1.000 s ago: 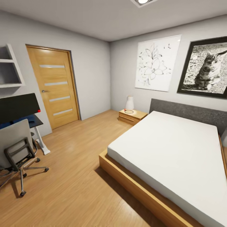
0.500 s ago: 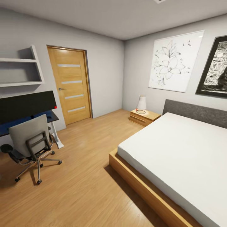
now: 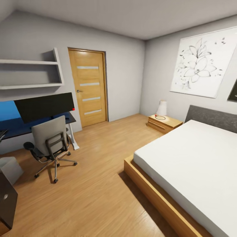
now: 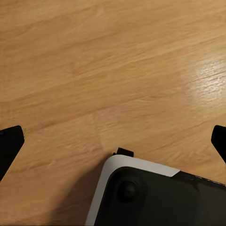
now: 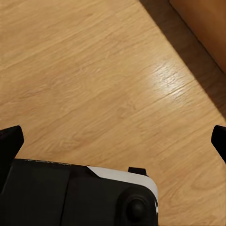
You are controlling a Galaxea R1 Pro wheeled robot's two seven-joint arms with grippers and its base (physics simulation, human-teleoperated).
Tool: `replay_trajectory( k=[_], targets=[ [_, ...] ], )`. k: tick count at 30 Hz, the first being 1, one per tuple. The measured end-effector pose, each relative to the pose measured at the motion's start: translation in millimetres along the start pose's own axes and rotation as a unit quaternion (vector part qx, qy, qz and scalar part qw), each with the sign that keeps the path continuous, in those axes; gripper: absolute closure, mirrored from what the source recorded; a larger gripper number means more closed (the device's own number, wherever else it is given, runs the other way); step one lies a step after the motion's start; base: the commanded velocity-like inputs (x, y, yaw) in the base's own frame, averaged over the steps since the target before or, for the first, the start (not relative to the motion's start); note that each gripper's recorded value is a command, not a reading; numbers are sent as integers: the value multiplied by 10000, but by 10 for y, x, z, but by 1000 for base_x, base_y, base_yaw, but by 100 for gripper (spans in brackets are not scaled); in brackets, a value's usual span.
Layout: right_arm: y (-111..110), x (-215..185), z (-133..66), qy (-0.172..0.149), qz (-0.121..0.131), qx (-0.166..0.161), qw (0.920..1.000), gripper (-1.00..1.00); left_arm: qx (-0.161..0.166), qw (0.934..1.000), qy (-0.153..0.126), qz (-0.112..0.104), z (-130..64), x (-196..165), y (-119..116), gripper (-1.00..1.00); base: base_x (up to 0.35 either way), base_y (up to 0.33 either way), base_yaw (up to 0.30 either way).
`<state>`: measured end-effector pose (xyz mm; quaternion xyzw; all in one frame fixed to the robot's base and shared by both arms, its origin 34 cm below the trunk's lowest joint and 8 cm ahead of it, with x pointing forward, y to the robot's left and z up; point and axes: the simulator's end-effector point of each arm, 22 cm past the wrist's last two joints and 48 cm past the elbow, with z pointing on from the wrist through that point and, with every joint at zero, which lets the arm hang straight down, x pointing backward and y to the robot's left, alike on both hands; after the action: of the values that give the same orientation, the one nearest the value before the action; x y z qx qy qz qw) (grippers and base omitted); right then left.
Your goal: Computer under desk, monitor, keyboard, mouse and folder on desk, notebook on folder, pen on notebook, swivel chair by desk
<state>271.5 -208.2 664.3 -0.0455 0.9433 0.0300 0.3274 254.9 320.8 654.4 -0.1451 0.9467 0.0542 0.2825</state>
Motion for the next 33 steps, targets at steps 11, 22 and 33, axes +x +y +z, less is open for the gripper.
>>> replay_trajectory(
  k=[11,22,33],
  targets=[
    [-46,31,-9,40,-2,31,10000,-100,1,10000,28,6,-5,23,-5,-100,12,0,263],
    [-16,40,-14,46,-35,-13,10000,-100,-2,10000,48,8,-7,35,0,-100,274,0,57],
    [-17,43,-15,49,-35,-11,10000,-100,-9,10000,70,8,-8,44,4,-100,320,0,0]
  ],
)
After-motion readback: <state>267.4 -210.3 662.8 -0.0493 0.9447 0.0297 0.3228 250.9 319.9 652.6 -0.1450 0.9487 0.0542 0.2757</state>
